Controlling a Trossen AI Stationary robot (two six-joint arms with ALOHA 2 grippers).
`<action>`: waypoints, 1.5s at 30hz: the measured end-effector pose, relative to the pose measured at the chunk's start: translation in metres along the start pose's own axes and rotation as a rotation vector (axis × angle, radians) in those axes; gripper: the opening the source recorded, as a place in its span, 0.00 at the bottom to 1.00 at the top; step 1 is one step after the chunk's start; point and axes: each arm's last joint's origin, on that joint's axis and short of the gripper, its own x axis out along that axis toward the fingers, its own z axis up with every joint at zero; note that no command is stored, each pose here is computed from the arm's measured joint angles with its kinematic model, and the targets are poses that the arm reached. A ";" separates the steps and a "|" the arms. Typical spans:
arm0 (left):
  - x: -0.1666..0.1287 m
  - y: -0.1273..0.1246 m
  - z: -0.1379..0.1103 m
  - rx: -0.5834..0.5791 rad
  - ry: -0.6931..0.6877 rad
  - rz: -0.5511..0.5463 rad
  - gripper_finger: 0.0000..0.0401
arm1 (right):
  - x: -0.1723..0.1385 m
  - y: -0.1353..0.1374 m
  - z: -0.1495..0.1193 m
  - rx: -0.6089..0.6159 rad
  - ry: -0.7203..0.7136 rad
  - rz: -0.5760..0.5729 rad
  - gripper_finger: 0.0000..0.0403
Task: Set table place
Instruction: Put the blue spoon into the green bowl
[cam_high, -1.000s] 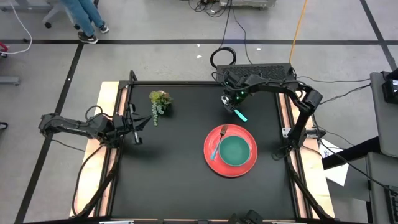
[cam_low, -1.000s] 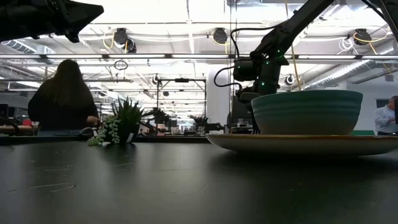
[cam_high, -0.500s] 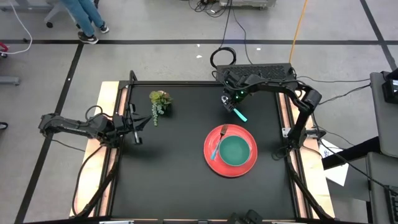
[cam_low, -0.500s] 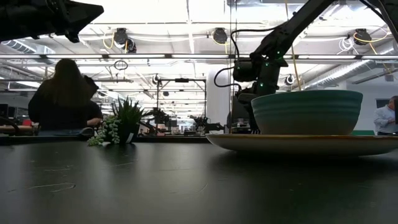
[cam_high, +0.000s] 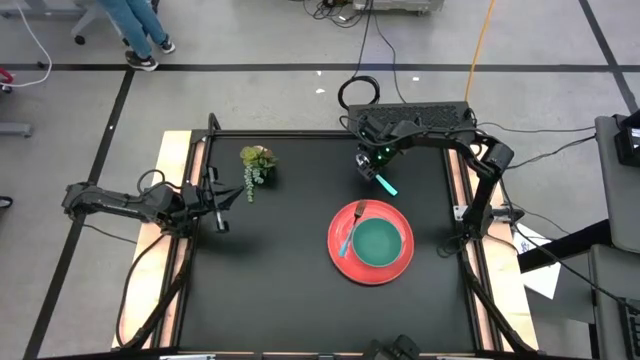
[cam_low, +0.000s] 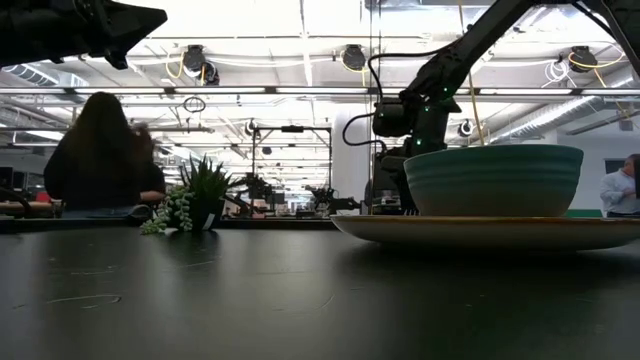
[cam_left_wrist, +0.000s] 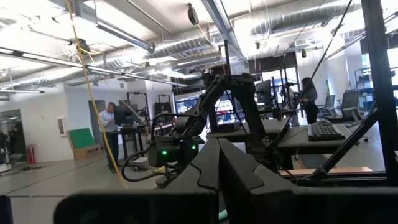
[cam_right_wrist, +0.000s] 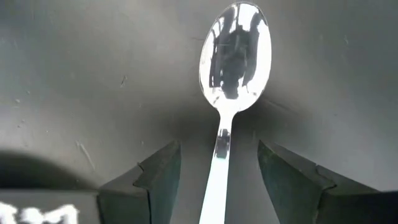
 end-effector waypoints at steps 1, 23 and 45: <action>0.000 0.000 0.000 0.000 0.000 0.000 0.02 | 0.000 -0.001 0.000 0.000 -0.002 -0.001 0.51; 0.000 0.000 -0.001 0.005 0.012 -0.004 0.02 | 0.027 -0.004 -0.001 -0.016 0.076 -0.016 0.50; 0.000 0.000 -0.001 0.001 0.013 -0.004 0.02 | 0.026 -0.005 -0.001 -0.161 0.066 -0.013 0.04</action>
